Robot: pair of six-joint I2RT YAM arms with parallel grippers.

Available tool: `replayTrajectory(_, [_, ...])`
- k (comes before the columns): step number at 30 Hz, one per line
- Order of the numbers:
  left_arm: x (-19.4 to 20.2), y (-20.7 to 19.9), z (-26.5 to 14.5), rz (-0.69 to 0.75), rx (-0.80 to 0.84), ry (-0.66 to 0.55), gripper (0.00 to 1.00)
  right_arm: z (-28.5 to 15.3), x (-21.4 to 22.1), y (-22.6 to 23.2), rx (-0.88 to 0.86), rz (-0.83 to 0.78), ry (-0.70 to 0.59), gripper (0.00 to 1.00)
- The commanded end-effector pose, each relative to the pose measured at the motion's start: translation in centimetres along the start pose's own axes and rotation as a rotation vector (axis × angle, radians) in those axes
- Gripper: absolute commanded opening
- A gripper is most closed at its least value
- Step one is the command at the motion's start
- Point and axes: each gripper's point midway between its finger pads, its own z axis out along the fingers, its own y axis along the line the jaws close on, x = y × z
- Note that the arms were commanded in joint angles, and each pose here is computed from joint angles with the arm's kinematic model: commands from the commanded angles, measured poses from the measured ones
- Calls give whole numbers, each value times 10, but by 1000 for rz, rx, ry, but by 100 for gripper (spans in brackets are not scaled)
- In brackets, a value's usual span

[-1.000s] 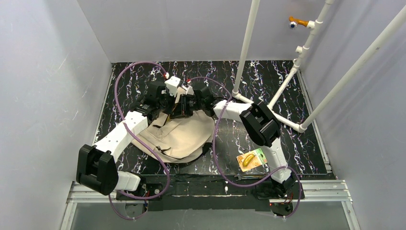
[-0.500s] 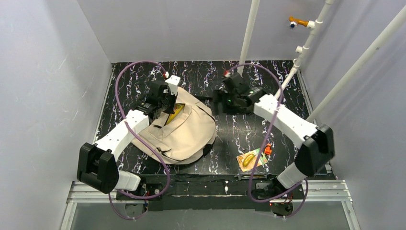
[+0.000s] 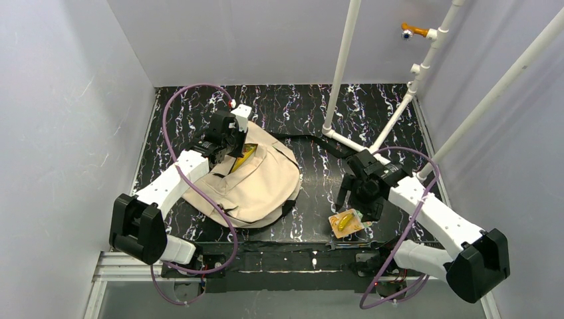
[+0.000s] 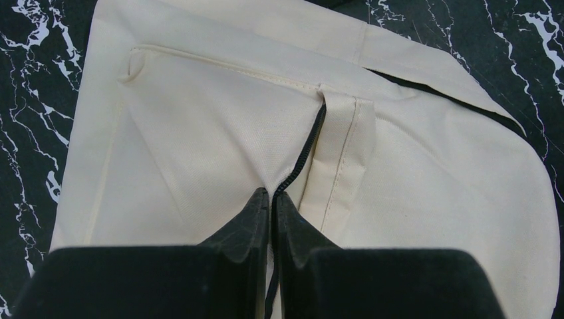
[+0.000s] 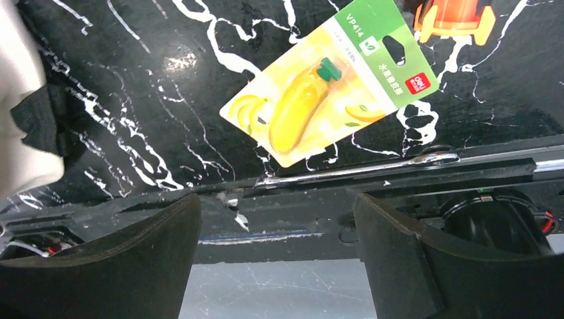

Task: Pack the student bag
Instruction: Pick up the stationery from the center of the board.

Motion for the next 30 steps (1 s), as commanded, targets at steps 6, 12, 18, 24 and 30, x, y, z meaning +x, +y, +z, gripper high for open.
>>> replayTrajectory(6, [-25,-2,-10,1,3,-70,0,39,-20,19,-13,33,-43,85])
replayTrajectory(12, [-25,-1,-9,3,1,-65,0,61,-1,2,-4,80,-8,70])
replayTrajectory(18, [-29,-9,-15,-3,46,-80,0,77,12,-13,12,96,13,70])
replayTrajectory(24, [-26,-11,-13,-3,54,-69,0,84,0,-7,6,79,-25,58])
replayTrajectory(30, [-25,-10,-11,-3,50,-62,0,90,-6,-1,9,38,-21,44])
